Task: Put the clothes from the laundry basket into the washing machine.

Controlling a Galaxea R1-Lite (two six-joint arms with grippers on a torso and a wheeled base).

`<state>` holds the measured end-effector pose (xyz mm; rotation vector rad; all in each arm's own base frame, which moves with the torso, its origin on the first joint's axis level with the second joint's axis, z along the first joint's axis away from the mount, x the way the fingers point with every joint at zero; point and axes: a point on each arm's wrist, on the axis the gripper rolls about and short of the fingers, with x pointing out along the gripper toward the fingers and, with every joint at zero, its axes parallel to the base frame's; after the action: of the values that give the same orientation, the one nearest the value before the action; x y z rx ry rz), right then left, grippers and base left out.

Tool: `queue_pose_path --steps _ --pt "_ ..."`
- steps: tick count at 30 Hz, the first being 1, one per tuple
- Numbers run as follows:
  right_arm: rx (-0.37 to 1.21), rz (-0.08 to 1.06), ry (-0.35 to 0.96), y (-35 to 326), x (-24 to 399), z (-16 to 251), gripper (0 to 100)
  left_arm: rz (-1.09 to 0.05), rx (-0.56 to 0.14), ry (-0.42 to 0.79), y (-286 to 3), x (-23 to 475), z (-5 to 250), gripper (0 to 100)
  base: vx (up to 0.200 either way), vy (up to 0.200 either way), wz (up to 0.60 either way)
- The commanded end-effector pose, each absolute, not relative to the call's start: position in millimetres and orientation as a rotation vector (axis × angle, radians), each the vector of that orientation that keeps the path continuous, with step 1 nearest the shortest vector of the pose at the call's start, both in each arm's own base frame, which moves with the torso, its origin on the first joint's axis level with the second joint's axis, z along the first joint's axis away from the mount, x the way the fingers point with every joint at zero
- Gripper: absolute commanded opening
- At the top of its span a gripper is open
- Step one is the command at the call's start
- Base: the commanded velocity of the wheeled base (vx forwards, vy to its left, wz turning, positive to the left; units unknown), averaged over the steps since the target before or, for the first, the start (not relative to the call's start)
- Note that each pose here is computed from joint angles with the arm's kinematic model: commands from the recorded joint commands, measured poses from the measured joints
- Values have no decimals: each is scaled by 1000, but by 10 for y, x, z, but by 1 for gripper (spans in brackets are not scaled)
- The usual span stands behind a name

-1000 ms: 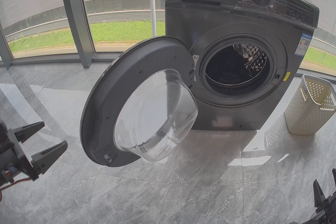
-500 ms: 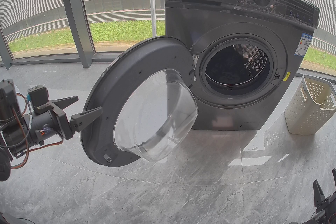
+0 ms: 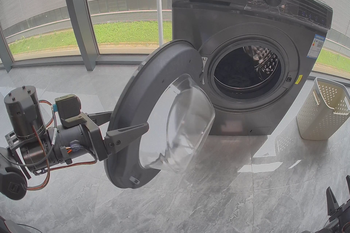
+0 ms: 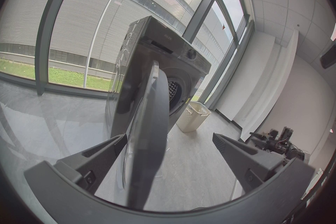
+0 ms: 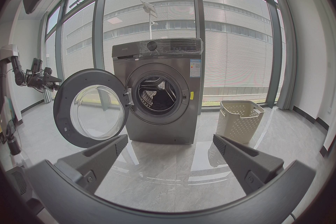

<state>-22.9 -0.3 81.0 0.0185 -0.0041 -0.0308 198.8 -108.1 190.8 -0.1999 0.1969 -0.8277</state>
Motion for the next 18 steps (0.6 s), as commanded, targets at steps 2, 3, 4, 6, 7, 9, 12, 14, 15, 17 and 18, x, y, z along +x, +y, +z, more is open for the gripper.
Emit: queue_pose_path --steps 2,3,4,6,7,9,12,14,15,17,18 --pt "18 -31 -5 -3 -228 760 100 -863 -211 152 -1063 1733 1981 100 0 0 0" --pt "18 -31 -5 -3 -228 760 100 -855 -211 151 -1037 1697 1971 100 0 0 0" --pt "18 -31 -3 -3 -228 758 100 -852 -212 149 -1024 1680 1969 100 0 0 0" --pt "17 -31 -3 -3 -228 758 100 -841 -213 137 -955 1602 1972 100 0 0 0" --pt "17 -31 -3 -3 -228 758 100 -838 -214 127 -929 1577 1987 100 0 0 0" --pt "17 -31 -5 -3 -228 760 100 -810 -217 102 -843 1530 2016 100 0 0 0" --pt "15 -29 -5 -3 -228 760 100 -755 -210 95 -728 1513 1999 100 0 0 0" --pt "15 -29 -5 -3 -228 760 100 -711 -182 114 -674 1559 1955 100 0 0 0" --pt "15 -29 -5 -3 -228 760 100 -693 -165 126 -656 1585 1929 100 0 0 0" --pt "15 -29 -5 -3 -228 760 100 -659 -136 165 -637 1668 1845 100 0 0 0" --pt "15 -29 -5 -3 -228 760 100 -634 -107 194 -642 1755 1771 100 0 0 0"
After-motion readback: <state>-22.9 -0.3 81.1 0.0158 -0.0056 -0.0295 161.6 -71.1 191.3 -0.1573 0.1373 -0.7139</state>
